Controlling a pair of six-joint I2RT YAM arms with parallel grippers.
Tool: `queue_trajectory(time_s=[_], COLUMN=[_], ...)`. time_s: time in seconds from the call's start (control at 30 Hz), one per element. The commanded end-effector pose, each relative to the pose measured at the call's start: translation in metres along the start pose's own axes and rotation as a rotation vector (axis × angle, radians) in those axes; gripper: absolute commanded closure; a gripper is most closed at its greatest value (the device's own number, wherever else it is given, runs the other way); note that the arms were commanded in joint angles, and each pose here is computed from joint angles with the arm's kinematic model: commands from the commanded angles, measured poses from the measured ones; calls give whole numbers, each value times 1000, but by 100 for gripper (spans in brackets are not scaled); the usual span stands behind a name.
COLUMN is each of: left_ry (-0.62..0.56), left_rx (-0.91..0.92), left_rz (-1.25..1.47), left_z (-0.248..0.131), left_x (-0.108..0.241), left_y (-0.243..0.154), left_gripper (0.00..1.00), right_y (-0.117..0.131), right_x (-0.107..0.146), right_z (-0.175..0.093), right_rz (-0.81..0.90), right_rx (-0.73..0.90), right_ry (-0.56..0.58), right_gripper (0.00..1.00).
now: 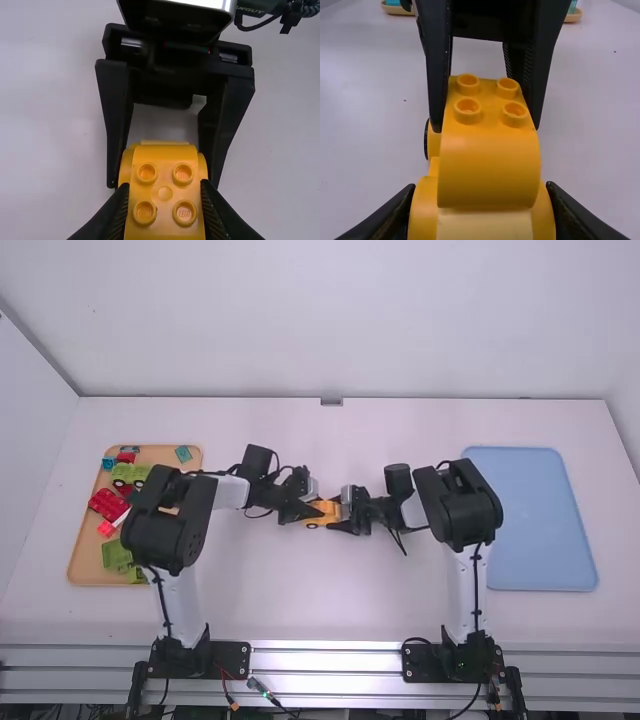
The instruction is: Assemble lego blocks to make yellow taxi
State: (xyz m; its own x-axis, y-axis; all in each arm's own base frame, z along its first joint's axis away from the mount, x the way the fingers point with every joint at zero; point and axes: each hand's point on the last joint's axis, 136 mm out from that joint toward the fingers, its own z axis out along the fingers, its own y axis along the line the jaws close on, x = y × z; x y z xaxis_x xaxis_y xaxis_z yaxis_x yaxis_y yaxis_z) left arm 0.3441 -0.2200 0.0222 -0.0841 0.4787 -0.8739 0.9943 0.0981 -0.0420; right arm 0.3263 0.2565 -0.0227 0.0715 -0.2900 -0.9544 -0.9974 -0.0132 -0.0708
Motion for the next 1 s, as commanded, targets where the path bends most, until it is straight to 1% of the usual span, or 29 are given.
queue_trajectory(time_s=[0.0,0.07,0.13,0.33,0.47,0.67,0.77,0.97], left_ry=[266,291,343,336,378,351,298,243], left_rx=[17,-6,-47,-44,-89,-119,-125,-163], left_rz=[-110,-129,-146,-141,-151,-93,-39,9], left_z=[27,27,24,25,19,7,6,6], left_x=[70,73,81,79,82,59,45,48], left_y=[-30,-27,-21,-21,-15,-10,-14,-14], left_gripper=[98,98,98,98,98,98,98,98], right_y=[0,0,0,0,0,-1,-3,-2], right_x=[12,12,12,12,12,13,14,14], right_z=[5,5,5,5,5,3,1,1], right_rz=[33,34,33,33,32,35,38,41], right_rx=[17,18,18,18,18,22,29,27], right_ry=[41,42,42,42,41,42,42,43], right_gripper=[55,55,55,55,55,55,55,55])
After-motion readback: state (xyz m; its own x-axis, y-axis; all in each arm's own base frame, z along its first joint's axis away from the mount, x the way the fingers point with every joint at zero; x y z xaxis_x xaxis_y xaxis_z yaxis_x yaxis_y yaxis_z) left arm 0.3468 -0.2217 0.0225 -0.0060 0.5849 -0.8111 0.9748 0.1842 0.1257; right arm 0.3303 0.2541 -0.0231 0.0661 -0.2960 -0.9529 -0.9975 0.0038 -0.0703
